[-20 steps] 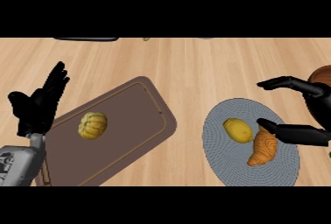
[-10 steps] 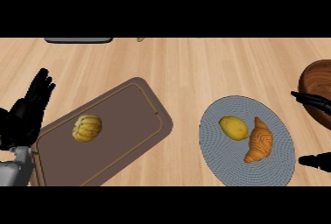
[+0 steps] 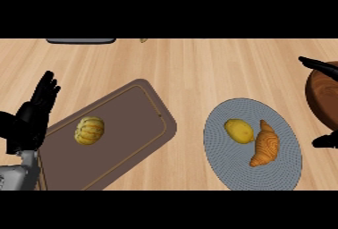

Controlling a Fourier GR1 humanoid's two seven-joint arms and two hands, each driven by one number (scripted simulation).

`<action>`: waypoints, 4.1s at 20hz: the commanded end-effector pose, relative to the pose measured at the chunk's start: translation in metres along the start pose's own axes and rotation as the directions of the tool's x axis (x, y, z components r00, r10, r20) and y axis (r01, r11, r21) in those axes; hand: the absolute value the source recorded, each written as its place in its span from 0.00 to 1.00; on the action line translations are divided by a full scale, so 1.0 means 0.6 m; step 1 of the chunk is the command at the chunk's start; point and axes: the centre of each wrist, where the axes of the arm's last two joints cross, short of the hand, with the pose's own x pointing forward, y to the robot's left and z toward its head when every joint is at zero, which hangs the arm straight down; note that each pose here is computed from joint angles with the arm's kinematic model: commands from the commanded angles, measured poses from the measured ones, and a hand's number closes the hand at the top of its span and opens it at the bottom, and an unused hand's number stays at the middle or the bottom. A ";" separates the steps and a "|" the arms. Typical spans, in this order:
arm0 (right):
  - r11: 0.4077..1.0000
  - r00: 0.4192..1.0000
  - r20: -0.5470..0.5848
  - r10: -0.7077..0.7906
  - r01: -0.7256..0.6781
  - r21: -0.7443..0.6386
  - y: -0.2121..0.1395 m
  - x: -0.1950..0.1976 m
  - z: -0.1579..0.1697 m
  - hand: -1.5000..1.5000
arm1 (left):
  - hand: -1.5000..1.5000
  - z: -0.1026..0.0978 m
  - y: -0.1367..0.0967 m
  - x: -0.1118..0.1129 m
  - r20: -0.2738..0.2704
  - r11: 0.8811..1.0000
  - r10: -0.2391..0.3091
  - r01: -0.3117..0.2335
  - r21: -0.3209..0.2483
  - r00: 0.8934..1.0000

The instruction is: Pick the lemon from the placemat and place it in the bowl

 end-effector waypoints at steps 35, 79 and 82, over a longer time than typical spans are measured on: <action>0.687 0.859 -0.009 0.512 -0.403 0.605 0.162 0.049 -0.205 0.00 | 0.50 -0.003 0.001 0.035 -0.001 1.000 0.013 -0.013 -0.001 1.000; 0.754 0.880 -0.015 0.474 -0.397 0.524 0.296 -0.054 -0.143 1.00 | 0.50 -0.018 0.021 0.002 -0.002 1.000 0.001 -0.001 0.012 1.000; 0.754 0.890 0.051 0.454 -0.414 0.511 0.248 -0.066 -0.025 1.00 | 0.50 -0.007 0.043 0.002 -0.006 0.999 -0.006 0.007 0.044 1.000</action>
